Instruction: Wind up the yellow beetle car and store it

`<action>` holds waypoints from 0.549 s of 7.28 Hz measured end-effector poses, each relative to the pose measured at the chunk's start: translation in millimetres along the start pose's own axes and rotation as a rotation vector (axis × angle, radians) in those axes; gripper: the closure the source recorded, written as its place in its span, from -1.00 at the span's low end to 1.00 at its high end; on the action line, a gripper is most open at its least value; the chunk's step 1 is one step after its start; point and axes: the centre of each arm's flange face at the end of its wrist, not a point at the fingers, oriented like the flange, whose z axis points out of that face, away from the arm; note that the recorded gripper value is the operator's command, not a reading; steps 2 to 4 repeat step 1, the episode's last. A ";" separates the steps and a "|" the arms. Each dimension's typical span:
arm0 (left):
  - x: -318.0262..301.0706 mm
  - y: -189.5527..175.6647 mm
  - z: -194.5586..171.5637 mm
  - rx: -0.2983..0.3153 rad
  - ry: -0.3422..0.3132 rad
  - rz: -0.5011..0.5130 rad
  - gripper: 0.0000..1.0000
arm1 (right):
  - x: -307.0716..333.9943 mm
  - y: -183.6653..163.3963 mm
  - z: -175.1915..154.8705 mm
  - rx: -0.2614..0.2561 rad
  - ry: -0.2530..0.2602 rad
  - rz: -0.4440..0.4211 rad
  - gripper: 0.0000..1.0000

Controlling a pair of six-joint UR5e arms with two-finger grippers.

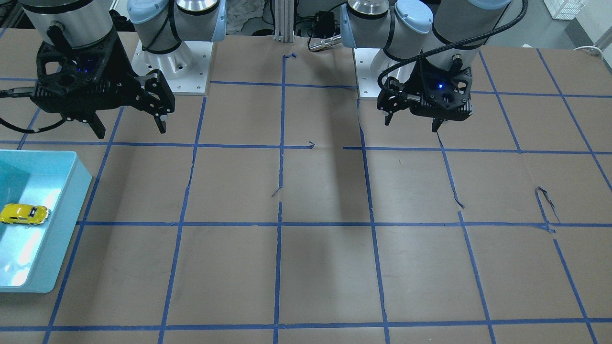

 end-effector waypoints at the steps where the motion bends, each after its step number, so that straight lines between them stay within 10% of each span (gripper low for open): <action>1: 0.0 -0.2 0.1 0.000 0.000 0.002 -1.00 | 0.2 0.0 0.0 0.000 0.000 0.001 -1.00; 4: 0.0 -0.2 0.1 0.000 0.000 0.002 -1.00 | 0.2 0.0 0.0 0.000 0.000 0.001 -1.00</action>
